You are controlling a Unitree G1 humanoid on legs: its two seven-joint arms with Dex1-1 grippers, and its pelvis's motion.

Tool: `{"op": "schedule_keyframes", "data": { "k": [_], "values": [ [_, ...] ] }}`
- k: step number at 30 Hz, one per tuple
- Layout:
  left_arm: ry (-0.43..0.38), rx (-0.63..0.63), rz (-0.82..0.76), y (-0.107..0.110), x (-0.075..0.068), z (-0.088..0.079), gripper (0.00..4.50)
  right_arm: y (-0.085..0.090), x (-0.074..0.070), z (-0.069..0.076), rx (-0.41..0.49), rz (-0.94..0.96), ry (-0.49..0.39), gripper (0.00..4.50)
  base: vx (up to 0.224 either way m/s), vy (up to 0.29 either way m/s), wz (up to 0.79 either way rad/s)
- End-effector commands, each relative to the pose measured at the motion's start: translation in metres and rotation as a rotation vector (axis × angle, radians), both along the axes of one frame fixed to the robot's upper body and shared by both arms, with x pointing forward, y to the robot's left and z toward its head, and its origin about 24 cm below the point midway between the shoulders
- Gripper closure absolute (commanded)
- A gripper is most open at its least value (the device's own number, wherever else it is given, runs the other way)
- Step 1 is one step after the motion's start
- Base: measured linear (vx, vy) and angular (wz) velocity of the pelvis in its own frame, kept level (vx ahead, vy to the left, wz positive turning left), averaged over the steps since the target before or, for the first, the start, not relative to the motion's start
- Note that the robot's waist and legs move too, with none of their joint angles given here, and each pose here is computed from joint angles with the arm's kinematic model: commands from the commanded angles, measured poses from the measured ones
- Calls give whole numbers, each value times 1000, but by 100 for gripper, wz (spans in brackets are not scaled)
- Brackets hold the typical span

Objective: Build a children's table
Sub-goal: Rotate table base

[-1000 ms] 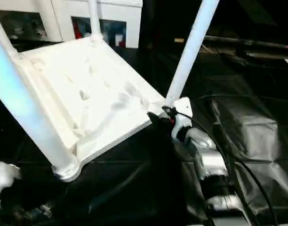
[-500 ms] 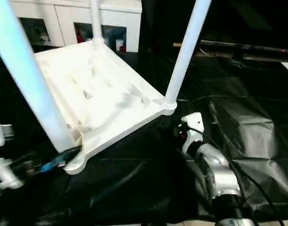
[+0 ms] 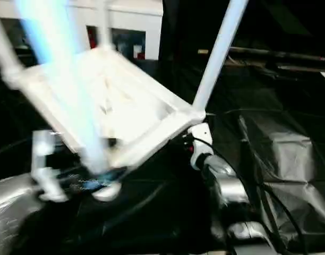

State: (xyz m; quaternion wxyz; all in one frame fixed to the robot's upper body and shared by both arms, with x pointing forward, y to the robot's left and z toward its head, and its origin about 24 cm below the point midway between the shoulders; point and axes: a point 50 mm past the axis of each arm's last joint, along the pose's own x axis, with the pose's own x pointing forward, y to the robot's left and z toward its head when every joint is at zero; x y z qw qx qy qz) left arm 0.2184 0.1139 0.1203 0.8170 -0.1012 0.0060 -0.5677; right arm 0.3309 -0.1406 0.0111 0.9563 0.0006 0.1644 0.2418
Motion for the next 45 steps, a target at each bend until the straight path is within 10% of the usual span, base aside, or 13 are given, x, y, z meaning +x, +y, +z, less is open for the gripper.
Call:
{"op": "schedule_keyframes", "data": {
  "k": [1,19,27,37,45],
  "values": [
    [6,-1,-37,-13,0,-2,12,11,1,-1,-3,39,4,119,0,0,0],
    [-79,-35,-147,-100,38,5,12,41,3,-1,56,146,-22,119,0,0,0],
    [-98,-11,-68,-107,49,0,12,36,5,0,44,125,-38,119,0,0,0],
    [-132,147,110,-83,76,-13,12,4,15,11,25,36,-74,119,0,0,0],
    [-145,338,-101,-40,66,-35,46,-37,5,21,-31,190,-78,119,0,0,0]
  ]
}}
